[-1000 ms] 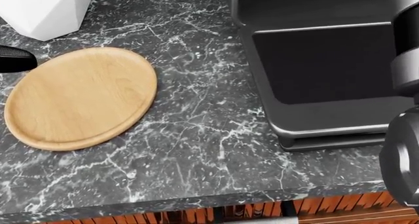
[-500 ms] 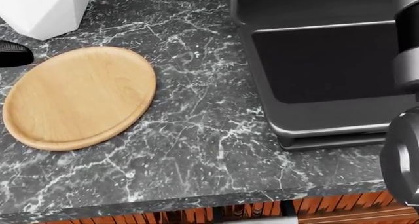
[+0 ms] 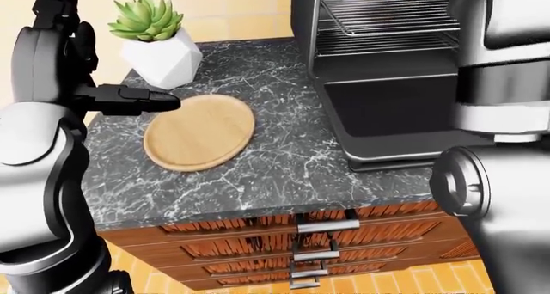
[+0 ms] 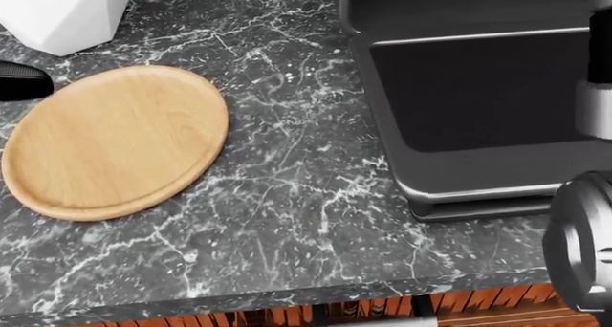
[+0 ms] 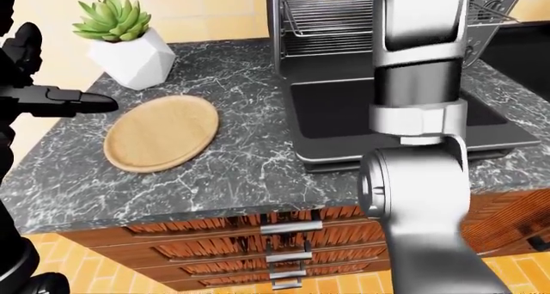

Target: Pick the bread from the top rack and place it on the plate on the counter.

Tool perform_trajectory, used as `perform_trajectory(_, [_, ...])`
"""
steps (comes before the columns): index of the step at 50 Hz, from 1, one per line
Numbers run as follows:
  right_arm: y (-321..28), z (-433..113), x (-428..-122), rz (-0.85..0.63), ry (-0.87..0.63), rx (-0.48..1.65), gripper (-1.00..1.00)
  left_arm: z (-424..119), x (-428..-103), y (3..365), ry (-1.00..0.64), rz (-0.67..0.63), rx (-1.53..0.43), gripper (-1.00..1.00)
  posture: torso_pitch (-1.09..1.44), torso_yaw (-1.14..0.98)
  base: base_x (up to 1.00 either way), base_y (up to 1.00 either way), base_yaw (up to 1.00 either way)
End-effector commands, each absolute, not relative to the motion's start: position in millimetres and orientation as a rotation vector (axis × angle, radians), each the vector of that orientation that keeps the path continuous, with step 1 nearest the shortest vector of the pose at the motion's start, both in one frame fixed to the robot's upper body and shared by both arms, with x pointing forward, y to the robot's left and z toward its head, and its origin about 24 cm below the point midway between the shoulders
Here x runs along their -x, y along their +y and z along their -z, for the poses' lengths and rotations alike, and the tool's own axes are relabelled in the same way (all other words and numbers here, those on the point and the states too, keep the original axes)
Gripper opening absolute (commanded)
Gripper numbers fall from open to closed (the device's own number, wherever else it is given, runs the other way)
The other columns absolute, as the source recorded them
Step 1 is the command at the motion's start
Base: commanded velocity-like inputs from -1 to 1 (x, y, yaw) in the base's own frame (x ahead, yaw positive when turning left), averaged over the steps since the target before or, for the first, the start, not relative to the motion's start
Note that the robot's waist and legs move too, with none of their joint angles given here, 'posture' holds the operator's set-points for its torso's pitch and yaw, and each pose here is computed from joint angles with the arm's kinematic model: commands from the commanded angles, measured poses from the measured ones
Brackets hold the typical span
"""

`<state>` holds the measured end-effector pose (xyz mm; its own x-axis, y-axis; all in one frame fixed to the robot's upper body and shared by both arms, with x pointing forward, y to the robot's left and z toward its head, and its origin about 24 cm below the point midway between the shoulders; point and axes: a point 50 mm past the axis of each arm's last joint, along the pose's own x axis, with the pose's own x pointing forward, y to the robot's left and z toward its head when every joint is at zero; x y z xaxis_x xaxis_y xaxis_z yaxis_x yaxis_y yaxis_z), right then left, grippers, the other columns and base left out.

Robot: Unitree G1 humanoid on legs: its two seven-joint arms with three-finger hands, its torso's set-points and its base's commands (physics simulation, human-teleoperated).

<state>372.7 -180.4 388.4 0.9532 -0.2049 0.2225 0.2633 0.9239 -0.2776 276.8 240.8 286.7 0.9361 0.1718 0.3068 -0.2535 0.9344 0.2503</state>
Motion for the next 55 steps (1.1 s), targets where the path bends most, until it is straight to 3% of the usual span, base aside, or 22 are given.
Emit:
perform_trajectory(1, [-176.1,-415.7,-356.4,0.239,-0.295,0.309,-1.0,-302.2,-269.1,240.3,-0.371,-0.237,-0.307,1.0,0.0,0.0,0.0,0.0,0.0])
perform_trajectory(20, [-154.2,-435.9,-321.0,0.109,-0.371,0.296,-1.0,-298.7,-270.0,240.8,-0.351,-0.241,-0.283,1.0,0.0,0.03,0.0,0.0,0.0])
perform_trajectory(55, [-111.7,-429.0,-334.2,-0.098,-0.379,0.239,-1.0,-295.7,-269.3,242.8,-0.347,-0.25,-0.285,1.0,0.0,0.2,0.0,0.0,0.0])
